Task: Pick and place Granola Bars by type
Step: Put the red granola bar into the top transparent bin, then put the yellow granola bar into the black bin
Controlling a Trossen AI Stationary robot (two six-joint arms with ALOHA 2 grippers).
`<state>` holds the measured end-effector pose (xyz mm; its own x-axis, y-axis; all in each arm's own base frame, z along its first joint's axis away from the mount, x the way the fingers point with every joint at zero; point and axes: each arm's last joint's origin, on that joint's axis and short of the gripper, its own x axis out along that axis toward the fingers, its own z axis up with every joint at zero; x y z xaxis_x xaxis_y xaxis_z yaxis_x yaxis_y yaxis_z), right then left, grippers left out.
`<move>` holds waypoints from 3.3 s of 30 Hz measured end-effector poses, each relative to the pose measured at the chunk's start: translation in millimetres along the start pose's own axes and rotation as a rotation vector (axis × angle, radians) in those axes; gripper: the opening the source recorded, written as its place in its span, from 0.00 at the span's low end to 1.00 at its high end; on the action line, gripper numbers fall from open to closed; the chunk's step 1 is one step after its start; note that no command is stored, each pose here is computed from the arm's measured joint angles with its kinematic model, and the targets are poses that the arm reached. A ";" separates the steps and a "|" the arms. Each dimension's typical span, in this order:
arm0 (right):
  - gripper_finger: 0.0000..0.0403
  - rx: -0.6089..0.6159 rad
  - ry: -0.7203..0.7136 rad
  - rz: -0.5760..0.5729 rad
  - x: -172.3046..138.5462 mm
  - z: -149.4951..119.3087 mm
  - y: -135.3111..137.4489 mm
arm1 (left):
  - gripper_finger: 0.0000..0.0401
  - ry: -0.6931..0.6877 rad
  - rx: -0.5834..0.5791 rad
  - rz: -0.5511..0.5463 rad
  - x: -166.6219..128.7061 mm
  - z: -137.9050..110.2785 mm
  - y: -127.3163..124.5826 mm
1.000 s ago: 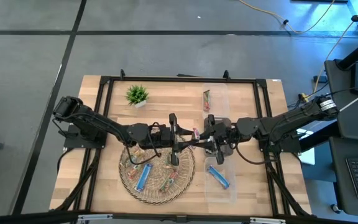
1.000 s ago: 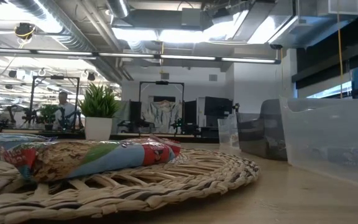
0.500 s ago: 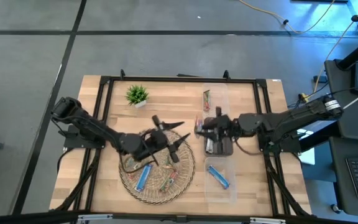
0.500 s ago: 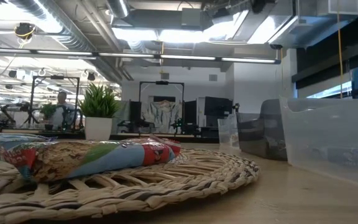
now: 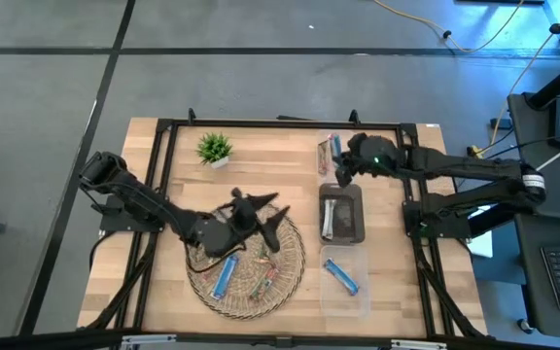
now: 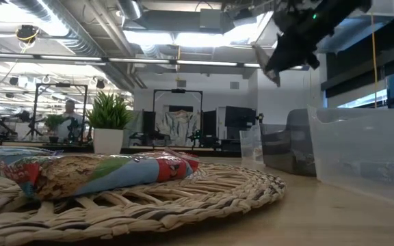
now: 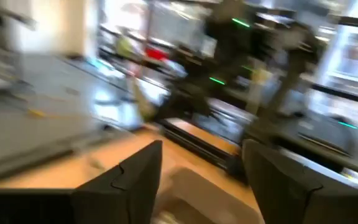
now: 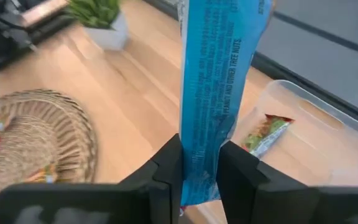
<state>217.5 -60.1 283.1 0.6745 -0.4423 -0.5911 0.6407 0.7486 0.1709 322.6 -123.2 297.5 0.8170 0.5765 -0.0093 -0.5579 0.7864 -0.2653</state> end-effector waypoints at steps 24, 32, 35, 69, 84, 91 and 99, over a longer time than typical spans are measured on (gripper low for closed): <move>0.21 0.054 0.449 -0.236 115.3 -37.2 -57.5 | 0.54 0.547 -0.262 -0.038 33.7 -38.7 43.9; 0.21 0.046 0.463 -0.239 120.0 -40.1 -58.1 | 0.53 0.599 -0.291 0.028 34.8 -51.3 47.1; 0.22 0.031 0.464 -0.235 120.0 -39.6 -58.0 | 0.53 0.621 -0.259 0.036 36.1 -58.3 48.3; 0.52 0.023 -0.005 -0.025 -28.0 15.3 -39.1 | 0.50 1.045 -0.300 0.209 52.0 -107.8 52.9; 0.52 0.012 0.056 -0.045 -21.2 10.8 -39.7 | 0.49 1.098 -0.281 0.261 48.2 -121.8 54.3; 0.52 0.011 0.068 -0.050 -17.9 10.2 -39.4 | 0.49 1.136 -0.264 0.306 49.8 -139.6 57.3; 0.52 0.002 0.083 -0.047 -15.0 8.8 -37.3 | 0.49 1.169 -0.285 0.332 50.6 -142.0 59.7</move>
<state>186.8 -85.7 292.6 0.6111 -0.4339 -0.6620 0.6714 0.7271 0.1431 351.4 -78.6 144.3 0.3646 0.0807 -0.9277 -0.8296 0.4807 -0.2842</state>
